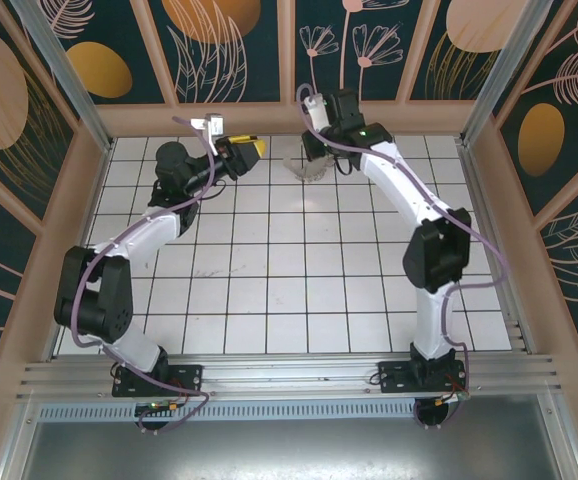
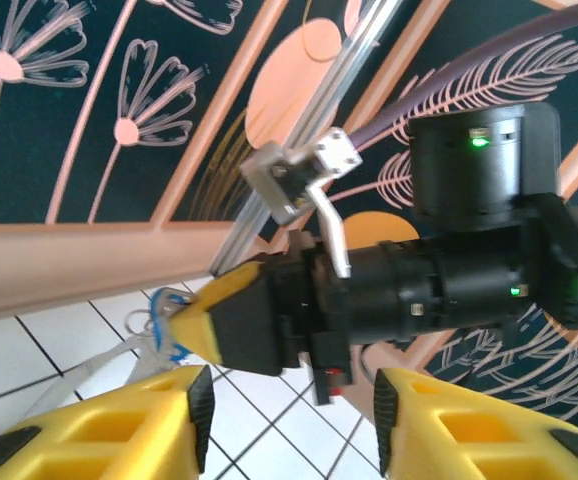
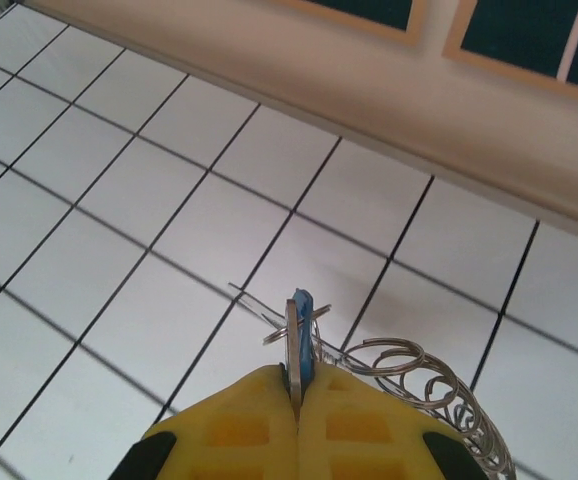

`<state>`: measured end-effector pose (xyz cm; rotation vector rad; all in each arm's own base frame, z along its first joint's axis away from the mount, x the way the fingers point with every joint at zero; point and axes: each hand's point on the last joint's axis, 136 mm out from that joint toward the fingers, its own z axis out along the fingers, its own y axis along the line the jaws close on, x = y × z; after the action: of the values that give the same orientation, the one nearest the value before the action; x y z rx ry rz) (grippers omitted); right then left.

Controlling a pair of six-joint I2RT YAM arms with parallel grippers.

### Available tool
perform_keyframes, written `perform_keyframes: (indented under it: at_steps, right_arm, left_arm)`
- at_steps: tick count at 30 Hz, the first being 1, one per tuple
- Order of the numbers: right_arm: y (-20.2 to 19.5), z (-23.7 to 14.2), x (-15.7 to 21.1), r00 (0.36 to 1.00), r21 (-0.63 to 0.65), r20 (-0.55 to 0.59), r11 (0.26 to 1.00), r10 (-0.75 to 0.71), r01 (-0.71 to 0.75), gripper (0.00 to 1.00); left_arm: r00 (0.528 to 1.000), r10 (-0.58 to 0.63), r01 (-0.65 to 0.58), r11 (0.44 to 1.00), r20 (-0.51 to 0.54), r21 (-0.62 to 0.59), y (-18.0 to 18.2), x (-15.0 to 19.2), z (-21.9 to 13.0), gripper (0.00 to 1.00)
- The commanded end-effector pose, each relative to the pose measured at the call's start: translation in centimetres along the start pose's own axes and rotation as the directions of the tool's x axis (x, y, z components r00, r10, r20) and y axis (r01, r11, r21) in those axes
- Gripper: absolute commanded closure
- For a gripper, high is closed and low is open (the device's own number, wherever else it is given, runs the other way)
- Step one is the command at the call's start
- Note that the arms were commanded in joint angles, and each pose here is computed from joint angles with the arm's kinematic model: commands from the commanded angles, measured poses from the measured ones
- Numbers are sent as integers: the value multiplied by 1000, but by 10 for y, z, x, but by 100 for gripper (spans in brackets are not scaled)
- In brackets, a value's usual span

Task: Put the keys on the keyring

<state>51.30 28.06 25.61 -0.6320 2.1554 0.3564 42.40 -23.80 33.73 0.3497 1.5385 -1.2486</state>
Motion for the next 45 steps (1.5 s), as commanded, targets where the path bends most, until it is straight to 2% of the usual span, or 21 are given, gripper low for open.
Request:
perform_keyframes:
  at_steps: [1,2,3,4,5,13,20,27,37,45]
  right_arm:
    - [-5,13,-15,999,23,-7,998,-51,51,100]
    - [-7,20,-16,999,26,-7,998,-51,51,100]
    - [-9,25,-17,999,21,-1,999,-46,46,100]
    - [-8,30,-17,999,7,2,999,-37,37,100]
    - [-7,36,-16,1000,-3,4,1000,-31,31,100]
    - [39,63,23,998,-124,-31,991,45,-49,100]
    - [81,58,69,993,-164,-98,983,71,-86,100]
    - [98,49,108,977,-188,-184,971,112,-146,100]
    - [128,46,155,913,-300,-338,893,229,-335,100]
    - [143,46,187,844,-317,-438,825,309,-467,100]
  left_arm:
    - [999,39,-37,997,35,-67,5,-10,-14,34]
    - [998,47,-43,996,43,-82,5,-13,-16,24]
    - [997,55,-50,994,49,-94,4,-15,-19,20]
    - [997,64,-58,993,53,-105,3,-17,-21,8]
    - [995,74,-67,991,60,-120,2,-20,-24,1]
    - [989,117,-97,976,90,-196,-3,-29,-40,1]
    - [989,112,-92,978,101,-185,-9,-31,-43,1]
    - [993,82,-65,982,88,-176,-6,-20,-45,1]
    - [993,68,-51,984,94,-171,-5,-18,-45,1]
    - [994,65,-50,986,91,-158,-5,-18,-42,1]
